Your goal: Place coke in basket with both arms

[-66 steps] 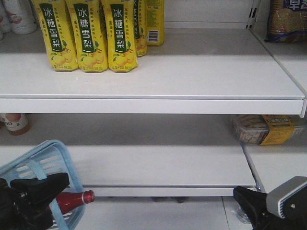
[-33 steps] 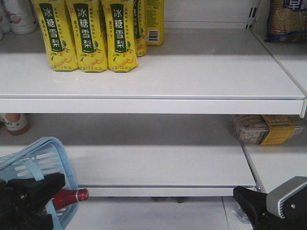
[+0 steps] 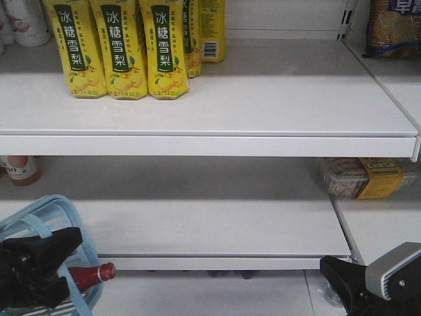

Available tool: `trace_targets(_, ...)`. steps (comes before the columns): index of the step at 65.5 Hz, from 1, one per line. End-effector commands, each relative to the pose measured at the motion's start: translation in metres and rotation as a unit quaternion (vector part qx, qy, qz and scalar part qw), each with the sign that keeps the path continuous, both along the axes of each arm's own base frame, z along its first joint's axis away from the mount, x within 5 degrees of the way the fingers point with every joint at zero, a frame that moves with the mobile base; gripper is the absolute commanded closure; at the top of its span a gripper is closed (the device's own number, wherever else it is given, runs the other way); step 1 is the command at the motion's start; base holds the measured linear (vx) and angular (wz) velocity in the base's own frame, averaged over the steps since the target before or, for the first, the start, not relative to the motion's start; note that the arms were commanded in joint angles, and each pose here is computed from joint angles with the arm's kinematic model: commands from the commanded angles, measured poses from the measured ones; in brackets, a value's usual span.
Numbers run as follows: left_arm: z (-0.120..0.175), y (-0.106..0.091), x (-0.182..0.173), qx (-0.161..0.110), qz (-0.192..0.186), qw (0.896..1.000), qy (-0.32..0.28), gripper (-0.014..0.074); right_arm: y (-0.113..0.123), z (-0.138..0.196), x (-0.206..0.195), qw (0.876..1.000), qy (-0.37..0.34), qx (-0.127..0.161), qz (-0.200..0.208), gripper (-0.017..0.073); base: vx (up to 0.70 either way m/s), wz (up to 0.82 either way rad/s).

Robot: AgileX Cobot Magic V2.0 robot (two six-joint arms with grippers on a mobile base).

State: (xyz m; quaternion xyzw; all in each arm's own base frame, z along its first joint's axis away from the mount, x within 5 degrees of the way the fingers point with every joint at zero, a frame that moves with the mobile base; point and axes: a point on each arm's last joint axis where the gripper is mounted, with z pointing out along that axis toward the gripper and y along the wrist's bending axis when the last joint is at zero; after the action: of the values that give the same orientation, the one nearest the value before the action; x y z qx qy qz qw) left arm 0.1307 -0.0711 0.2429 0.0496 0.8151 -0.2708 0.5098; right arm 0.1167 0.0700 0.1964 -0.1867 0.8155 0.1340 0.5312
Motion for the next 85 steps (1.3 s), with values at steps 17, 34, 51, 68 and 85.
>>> trace_targets(17,0.012,0.013,0.001,0.135,0.015,0.989,-0.067,0.06,0.0,0.012,0.005,0.999,-0.036,0.005,-0.012,0.0568,0.0,0.0)
trace_targets(34,0.026,0.017,-0.008,0.173,-0.001,0.972,-0.157,0.06,0.0,0.011,0.005,0.999,-0.035,0.005,-0.011,0.0568,0.0,0.0)
trace_targets(51,0.01,0.036,-0.017,0.133,0.074,0.966,-0.208,0.06,0.0,0.011,0.005,0.999,-0.035,0.005,-0.011,0.0568,0.0,0.0)
trace_targets(68,-0.009,0.051,-0.032,0.114,0.133,0.961,-0.211,0.06,0.0,0.011,0.005,0.999,-0.035,0.005,-0.011,0.0568,0.0,0.0)
trace_targets(85,-0.016,0.062,-0.044,0.119,0.185,0.948,-0.229,0.06,0.0,0.011,0.005,0.999,-0.035,0.005,-0.011,0.0568,0.0,0.0)
